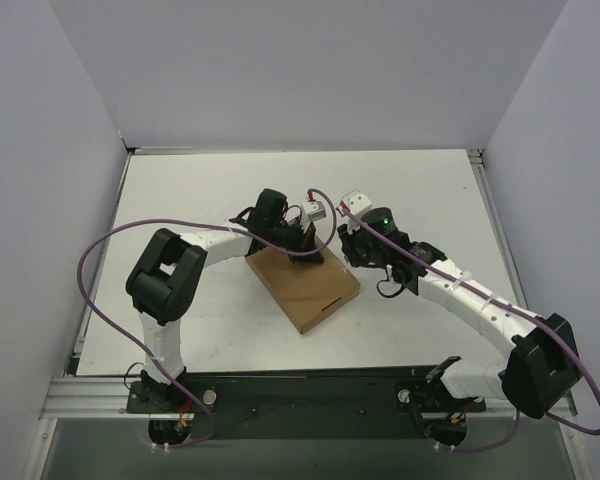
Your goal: Unpack the express box
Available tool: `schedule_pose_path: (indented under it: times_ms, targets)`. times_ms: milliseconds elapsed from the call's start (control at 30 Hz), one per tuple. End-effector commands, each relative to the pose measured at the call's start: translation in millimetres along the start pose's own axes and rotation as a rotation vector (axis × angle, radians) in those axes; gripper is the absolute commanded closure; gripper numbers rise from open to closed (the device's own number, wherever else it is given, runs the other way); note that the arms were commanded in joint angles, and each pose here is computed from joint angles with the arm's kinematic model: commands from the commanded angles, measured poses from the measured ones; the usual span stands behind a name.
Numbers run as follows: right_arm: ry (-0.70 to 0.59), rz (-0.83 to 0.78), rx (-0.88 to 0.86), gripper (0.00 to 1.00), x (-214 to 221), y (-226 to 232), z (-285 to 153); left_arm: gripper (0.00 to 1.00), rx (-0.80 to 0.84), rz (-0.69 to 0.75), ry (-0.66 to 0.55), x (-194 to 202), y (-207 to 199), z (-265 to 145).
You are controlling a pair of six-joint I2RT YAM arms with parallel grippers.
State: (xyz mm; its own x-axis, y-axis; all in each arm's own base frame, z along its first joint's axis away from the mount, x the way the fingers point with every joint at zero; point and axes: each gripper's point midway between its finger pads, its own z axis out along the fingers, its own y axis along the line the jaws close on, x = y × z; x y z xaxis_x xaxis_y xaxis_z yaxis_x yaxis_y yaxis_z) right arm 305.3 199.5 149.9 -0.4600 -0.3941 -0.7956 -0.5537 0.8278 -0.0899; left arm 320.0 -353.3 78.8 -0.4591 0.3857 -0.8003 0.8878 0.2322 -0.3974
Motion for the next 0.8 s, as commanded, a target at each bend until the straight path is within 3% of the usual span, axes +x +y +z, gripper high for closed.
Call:
schedule_pose_path:
  times_ms: [0, 767]
  targets:
    - [-0.084, 0.003, 0.018, 1.00, -26, -1, 4, 1.00, -0.041, -0.054, 0.084, 30, 10, 2]
    - [-0.004, -0.010, 0.001, 1.00, 3, 4, 17, 1.00, -0.039, -0.063, 0.092, 34, 11, 3]
